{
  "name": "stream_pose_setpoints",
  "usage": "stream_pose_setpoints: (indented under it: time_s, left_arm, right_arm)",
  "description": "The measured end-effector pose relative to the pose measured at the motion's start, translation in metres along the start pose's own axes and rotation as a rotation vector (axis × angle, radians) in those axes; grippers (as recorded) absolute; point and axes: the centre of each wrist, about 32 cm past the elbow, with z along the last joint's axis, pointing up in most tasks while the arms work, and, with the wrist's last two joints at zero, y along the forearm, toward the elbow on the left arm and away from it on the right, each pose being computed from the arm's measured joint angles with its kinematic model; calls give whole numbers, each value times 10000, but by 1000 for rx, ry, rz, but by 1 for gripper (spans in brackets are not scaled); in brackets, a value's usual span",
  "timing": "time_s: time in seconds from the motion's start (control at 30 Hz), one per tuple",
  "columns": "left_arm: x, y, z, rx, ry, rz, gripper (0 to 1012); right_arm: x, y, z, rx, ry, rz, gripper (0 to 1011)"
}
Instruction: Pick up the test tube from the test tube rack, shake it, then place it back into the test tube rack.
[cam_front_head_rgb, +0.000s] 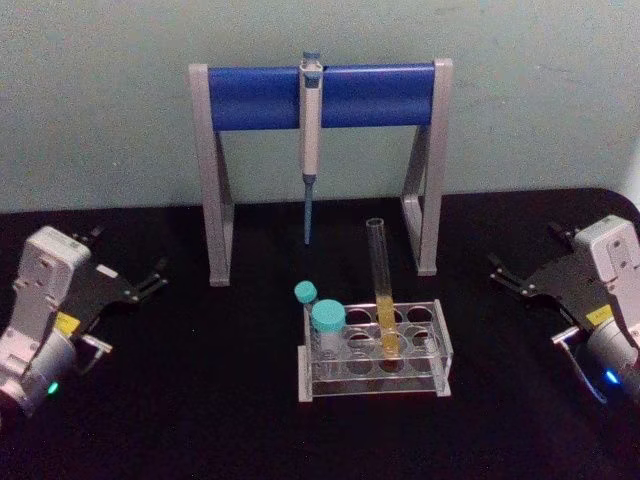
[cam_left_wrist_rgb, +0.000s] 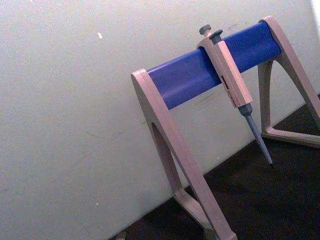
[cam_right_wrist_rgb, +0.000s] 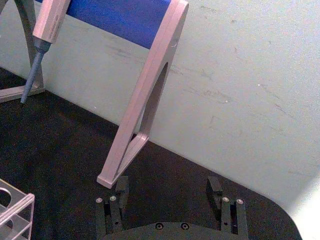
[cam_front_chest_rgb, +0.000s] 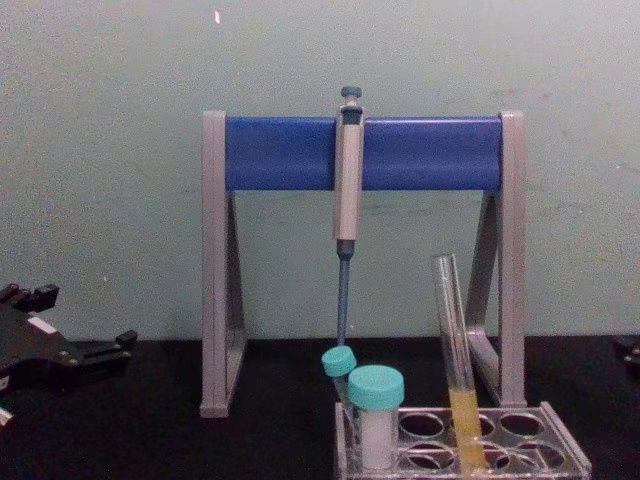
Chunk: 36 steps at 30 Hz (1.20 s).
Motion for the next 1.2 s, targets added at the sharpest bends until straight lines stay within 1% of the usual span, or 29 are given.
stream_pose_setpoints:
  time_s: [1.2]
  left_arm:
    - [0,0,0,0,0,0,1001]
  right_arm:
    - [3,-2,-1,1,-1,0,1000]
